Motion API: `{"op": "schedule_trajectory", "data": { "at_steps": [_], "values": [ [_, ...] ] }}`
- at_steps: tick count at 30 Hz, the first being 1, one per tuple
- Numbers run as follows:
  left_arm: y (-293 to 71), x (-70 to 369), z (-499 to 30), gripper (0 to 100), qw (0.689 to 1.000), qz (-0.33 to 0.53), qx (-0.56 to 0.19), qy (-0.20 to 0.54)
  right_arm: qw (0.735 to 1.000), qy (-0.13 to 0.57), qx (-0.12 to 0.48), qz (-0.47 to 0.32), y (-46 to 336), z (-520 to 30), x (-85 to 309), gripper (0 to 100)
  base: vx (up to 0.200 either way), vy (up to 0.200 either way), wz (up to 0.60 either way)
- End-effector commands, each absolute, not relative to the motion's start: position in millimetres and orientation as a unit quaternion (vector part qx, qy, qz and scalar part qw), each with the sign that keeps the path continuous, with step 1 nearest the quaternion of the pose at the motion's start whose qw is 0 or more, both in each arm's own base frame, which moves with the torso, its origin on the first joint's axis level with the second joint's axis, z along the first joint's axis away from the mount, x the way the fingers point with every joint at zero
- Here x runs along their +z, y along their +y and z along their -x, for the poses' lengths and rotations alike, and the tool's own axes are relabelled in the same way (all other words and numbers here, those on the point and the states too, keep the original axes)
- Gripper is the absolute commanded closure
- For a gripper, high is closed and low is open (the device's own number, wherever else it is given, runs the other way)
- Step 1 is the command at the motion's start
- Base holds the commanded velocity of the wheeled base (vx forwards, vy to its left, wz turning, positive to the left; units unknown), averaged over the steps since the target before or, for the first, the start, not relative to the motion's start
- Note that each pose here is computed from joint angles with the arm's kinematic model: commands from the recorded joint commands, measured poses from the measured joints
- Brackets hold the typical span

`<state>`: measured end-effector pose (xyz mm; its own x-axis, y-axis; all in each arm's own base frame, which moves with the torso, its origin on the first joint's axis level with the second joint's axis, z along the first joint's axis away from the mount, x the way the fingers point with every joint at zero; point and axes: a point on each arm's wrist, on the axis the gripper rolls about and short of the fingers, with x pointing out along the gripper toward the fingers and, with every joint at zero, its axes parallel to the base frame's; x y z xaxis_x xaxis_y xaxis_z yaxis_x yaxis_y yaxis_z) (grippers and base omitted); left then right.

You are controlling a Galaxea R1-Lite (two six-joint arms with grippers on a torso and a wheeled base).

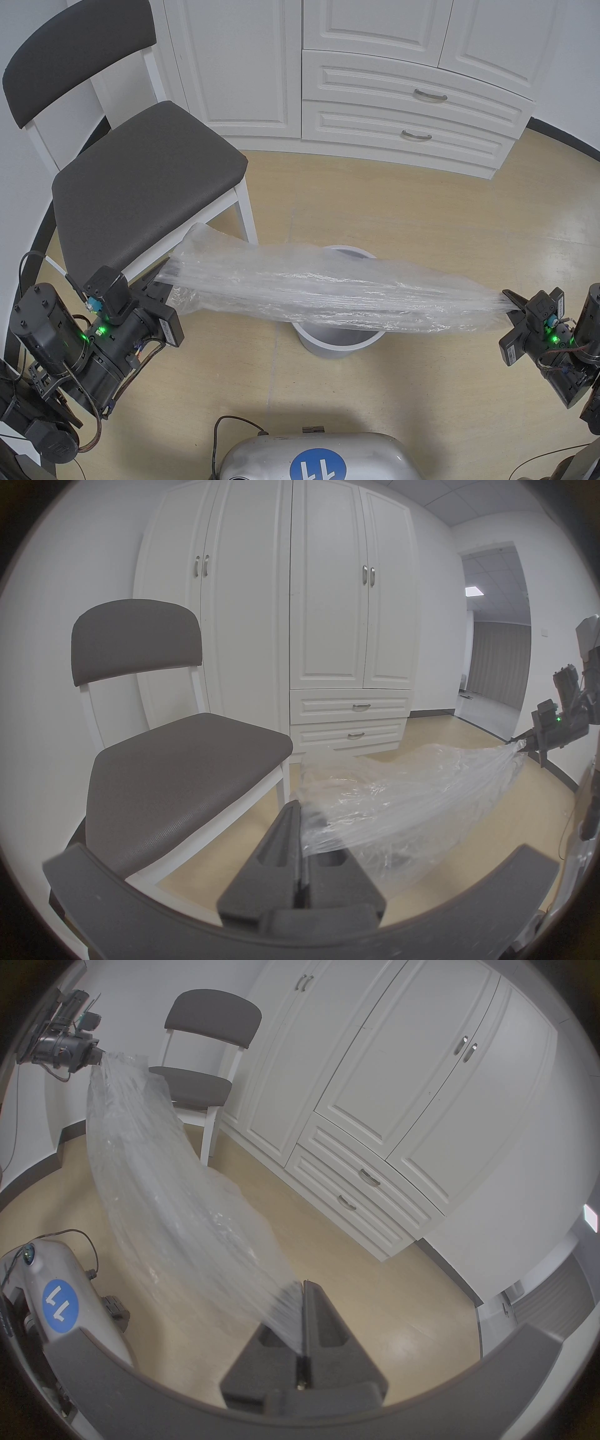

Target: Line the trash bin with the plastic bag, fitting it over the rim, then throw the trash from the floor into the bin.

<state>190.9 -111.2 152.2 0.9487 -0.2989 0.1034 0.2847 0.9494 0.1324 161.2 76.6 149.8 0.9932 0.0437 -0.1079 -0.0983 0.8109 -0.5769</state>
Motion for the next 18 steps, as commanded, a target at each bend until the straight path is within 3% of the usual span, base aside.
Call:
{"op": "schedule_trajectory", "data": {
  "at_steps": [1,18],
  "values": [
    [-109.8,152.0,-191.3,100,0.986,-0.058,-0.144,-0.06,0.95,0.047,0.035,0.306,76.3,-162.4,149.1,100,0.0,0.0,0.0],
    [-99.0,146.2,-189.4,100,0.983,-0.082,-0.157,-0.052,0.948,0.054,0.016,0.314,68.5,-165.1,148.7,100,0.0,0.0,0.0]
  ]
}}
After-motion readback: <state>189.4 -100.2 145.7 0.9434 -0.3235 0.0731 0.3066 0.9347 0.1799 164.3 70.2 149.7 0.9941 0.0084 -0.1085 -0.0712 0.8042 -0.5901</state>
